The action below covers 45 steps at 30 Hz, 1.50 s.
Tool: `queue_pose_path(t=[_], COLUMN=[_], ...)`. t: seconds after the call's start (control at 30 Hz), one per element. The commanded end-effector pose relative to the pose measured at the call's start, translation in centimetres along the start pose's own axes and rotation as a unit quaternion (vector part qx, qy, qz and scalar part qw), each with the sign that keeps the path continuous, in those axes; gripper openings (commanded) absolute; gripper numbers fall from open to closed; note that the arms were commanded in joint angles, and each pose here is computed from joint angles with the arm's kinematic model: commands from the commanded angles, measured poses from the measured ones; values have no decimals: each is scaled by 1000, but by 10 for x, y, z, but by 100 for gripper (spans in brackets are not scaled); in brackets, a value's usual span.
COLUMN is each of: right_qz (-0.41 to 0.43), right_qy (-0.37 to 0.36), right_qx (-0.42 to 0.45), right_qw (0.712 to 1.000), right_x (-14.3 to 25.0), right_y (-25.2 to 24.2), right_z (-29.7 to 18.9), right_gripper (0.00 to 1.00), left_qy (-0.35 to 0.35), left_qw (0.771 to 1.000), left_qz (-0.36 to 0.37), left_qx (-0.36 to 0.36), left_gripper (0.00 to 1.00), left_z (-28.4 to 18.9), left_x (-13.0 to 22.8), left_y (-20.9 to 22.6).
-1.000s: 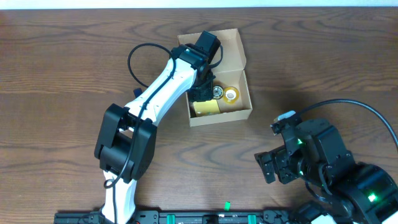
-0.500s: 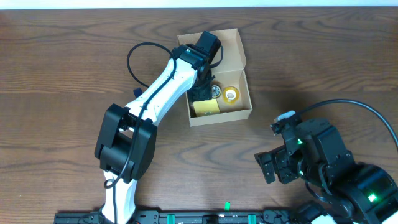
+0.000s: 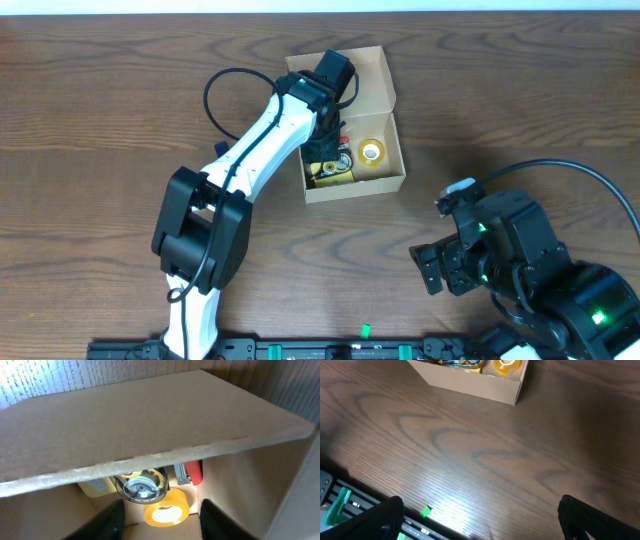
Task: Pack container
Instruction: 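Lower the dispenser into the box and open the left gripper, then lift the left gripper out of the box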
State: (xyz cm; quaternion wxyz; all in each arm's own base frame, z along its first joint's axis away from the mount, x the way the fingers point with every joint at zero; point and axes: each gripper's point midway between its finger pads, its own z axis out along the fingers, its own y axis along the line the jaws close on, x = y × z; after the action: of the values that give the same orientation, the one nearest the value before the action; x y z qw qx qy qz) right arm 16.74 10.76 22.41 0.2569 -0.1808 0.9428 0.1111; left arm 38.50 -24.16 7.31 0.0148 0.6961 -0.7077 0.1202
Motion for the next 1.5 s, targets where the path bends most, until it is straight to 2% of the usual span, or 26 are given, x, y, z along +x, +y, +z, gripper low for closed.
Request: queue_pose_path(t=[0.0, 0.07, 0.37, 0.7, 1.17, 1.47], right_qz=[-3, -2, -2, -2, -2, -2], right_qy=[1, 1, 1, 1, 1, 1], right_qx=[-2, -2, -2, -2, -2, -2], right_qw=[1000, 1000, 1000, 1000, 1000, 1000], right_x=[1, 1, 1, 1, 1, 1], right_y=[1, 1, 1, 1, 1, 1], right_z=[0, 0, 0, 0, 0, 0], right_gripper=[99, 99, 99, 99, 99, 99], left_qy=[5, 11, 1, -39, -102, -117], left_qw=[1000, 999, 1000, 998, 994, 992], left_qz=[-28, -32, -23, -18, 16, 16], left_qx=[7, 4, 15, -46, -45, -52], left_gripper=[25, 6, 6, 6, 6, 6], left_z=[-5, -6, -22, -26, -29, -31], left_x=[-3, -3, -8, -26, -49, -56], left_y=[-8, -9, -18, 12, 15, 18])
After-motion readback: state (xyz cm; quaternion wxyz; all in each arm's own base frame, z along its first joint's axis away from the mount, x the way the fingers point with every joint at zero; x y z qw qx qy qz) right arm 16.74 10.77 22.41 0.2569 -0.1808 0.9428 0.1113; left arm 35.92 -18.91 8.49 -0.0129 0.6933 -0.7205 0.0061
